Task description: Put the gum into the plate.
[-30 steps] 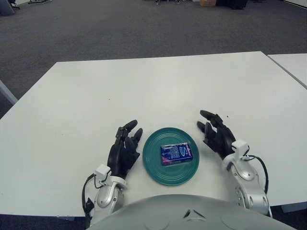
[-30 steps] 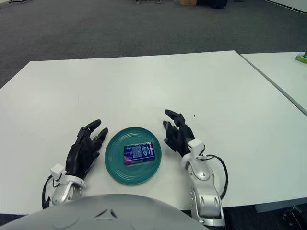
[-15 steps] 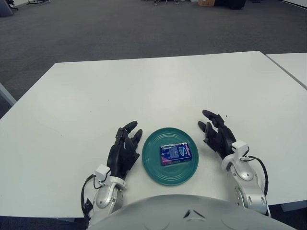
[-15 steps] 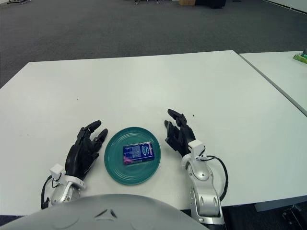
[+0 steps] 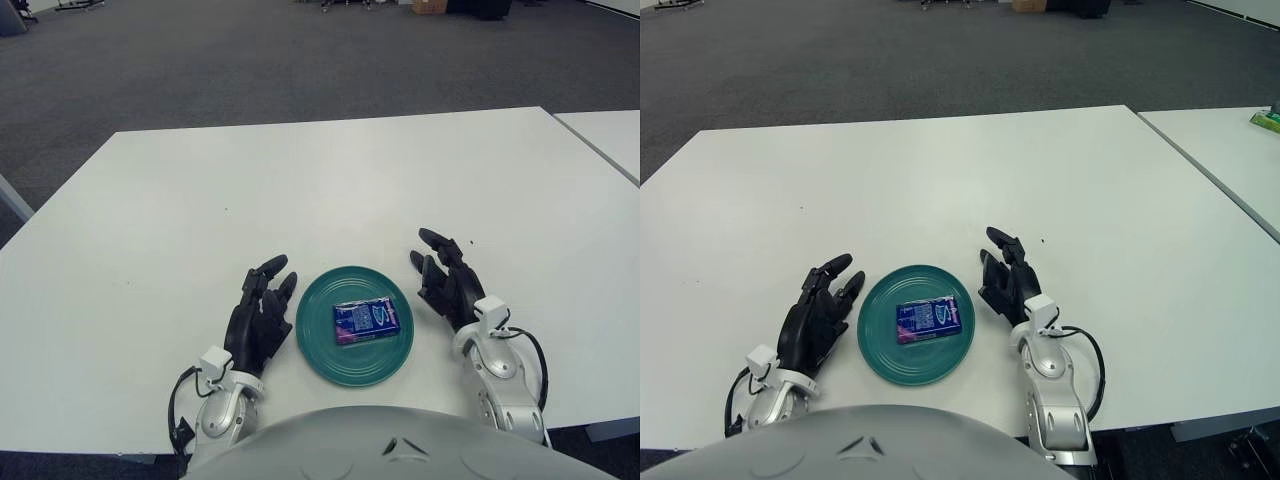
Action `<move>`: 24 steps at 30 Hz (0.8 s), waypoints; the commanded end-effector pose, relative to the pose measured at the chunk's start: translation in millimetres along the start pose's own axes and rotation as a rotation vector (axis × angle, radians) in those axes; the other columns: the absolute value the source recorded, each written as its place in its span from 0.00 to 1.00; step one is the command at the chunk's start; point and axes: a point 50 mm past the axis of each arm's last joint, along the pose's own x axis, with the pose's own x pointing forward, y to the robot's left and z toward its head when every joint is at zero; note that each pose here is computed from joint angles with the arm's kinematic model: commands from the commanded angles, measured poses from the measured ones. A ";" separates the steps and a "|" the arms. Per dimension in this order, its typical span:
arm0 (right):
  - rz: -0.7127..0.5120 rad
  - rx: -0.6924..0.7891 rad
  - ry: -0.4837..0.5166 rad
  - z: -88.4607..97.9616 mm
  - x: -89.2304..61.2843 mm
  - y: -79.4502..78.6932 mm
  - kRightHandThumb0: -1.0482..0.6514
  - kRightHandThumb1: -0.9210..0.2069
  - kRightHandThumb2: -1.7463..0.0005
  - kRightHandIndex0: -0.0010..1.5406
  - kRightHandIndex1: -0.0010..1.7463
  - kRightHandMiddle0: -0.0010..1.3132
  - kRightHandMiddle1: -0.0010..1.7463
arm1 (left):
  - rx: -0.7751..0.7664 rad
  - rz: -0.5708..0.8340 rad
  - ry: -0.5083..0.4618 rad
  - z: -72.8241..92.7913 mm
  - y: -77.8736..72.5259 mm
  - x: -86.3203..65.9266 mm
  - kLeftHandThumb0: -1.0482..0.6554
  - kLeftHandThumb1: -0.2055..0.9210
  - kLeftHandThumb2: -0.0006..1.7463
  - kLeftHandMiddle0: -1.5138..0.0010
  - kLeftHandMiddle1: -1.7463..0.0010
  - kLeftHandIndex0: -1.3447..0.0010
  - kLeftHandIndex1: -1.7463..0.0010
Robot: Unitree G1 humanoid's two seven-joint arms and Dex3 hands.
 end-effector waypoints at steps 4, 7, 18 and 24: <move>-0.018 0.009 0.129 -26.3 -7.7 0.3 0.15 0.00 0.44 0.27 0.02 0.00 0.34 | -0.005 0.022 0.004 -1.8 2.1 -0.2 0.02 1.00 0.52 0.68 0.93 0.95 0.44; -0.017 0.007 0.126 -26.9 -7.9 1.1 0.15 0.00 0.44 0.27 0.02 0.00 0.34 | -0.007 0.024 0.004 -1.8 2.4 -0.1 0.02 1.00 0.52 0.68 0.93 0.95 0.44; -0.015 -0.022 0.051 -36.7 -22.7 17.5 0.13 0.00 0.44 0.27 0.01 0.00 0.29 | 0.004 0.045 -0.013 -0.6 3.5 -0.6 0.01 1.00 0.53 0.67 0.93 0.94 0.43; -0.032 -0.006 0.000 -33.9 -22.7 21.0 0.14 0.00 0.45 0.26 0.01 0.00 0.27 | 0.016 0.054 -0.026 0.5 5.6 0.0 0.02 1.00 0.53 0.64 0.92 0.92 0.42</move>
